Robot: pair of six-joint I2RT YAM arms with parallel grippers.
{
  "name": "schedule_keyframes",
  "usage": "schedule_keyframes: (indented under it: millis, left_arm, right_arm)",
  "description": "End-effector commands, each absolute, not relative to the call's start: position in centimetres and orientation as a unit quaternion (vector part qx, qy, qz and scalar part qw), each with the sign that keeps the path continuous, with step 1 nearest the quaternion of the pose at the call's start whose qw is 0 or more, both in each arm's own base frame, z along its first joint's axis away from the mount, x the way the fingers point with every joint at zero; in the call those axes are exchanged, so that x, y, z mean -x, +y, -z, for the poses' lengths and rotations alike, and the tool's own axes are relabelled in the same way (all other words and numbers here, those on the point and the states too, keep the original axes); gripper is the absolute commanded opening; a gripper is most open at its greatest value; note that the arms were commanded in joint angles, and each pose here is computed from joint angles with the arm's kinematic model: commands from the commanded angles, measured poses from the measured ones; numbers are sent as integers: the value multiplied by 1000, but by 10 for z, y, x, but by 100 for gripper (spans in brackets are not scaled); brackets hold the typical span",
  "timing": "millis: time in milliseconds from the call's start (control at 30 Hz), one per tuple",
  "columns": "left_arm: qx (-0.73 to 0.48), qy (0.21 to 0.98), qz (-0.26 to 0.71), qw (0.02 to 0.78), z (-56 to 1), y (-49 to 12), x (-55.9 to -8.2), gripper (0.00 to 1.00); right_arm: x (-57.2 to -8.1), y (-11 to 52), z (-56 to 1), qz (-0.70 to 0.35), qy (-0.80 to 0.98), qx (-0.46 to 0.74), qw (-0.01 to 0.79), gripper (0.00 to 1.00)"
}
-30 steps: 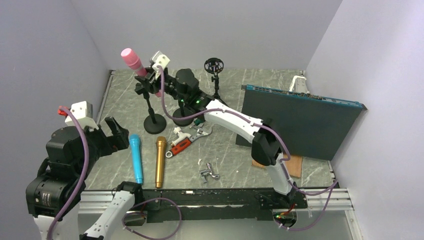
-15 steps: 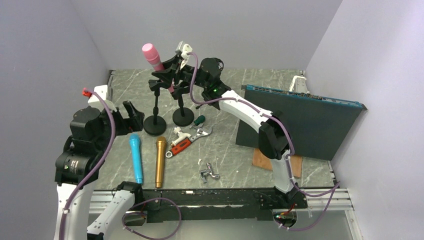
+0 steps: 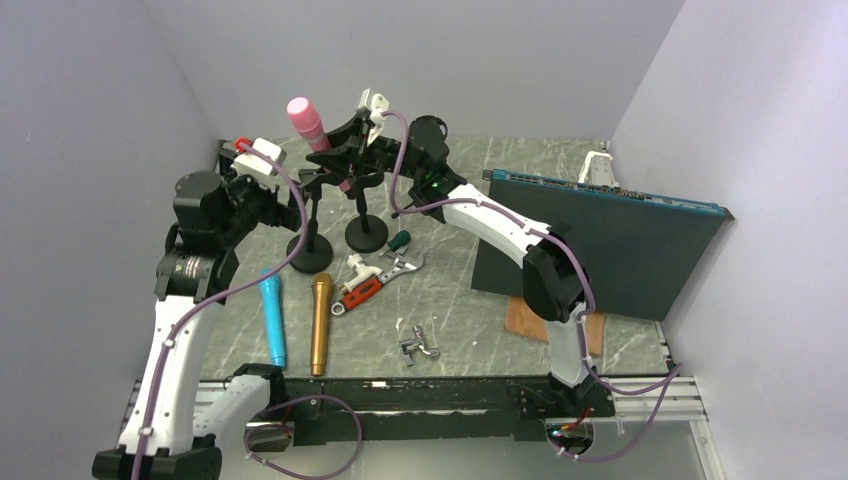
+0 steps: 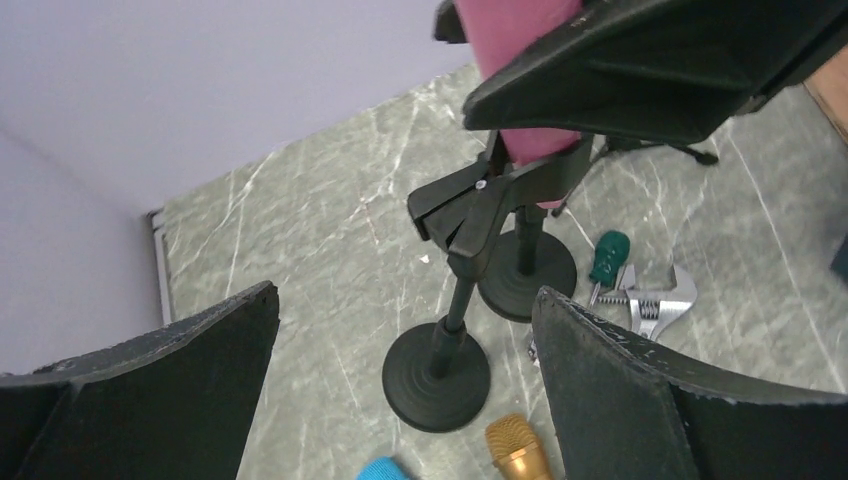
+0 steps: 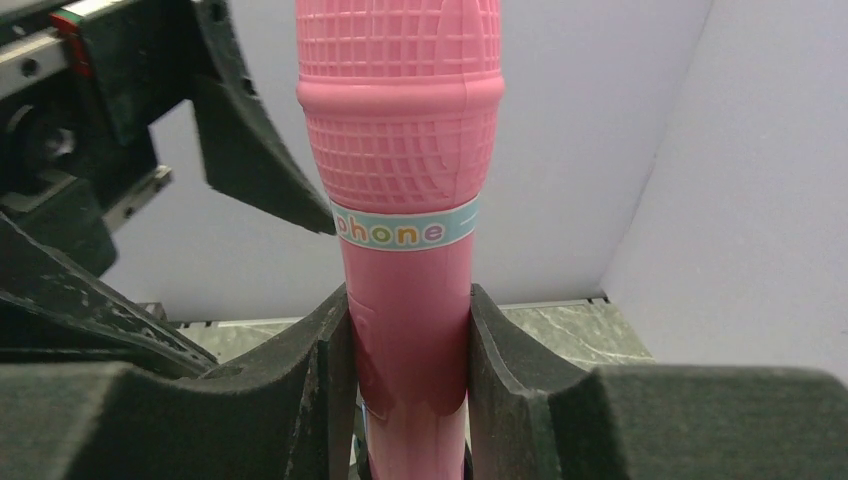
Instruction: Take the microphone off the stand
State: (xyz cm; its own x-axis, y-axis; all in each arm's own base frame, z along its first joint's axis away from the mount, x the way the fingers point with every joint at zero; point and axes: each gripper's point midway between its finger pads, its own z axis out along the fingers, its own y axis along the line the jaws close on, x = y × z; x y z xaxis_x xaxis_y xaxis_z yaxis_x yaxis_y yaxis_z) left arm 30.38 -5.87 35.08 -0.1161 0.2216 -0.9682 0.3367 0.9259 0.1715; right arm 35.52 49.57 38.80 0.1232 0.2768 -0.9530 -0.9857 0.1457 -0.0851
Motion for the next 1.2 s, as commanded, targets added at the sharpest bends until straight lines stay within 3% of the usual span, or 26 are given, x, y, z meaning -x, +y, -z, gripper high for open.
schedule_keyframes:
  millis: [0, 333, 1167]
  left_arm:
    - [-308, 685, 93, 654, -376, -88, -305, 99]
    - [-360, 703, 85, 608, -350, -84, -319, 99]
    - [-403, 684, 120, 596, -351, -109, -350, 84]
  right_arm:
    - [-337, 488, -408, -530, 407, 423, 612, 0]
    - [-336, 487, -412, -540, 400, 420, 609, 0]
    - [-337, 477, -418, -547, 396, 417, 609, 0]
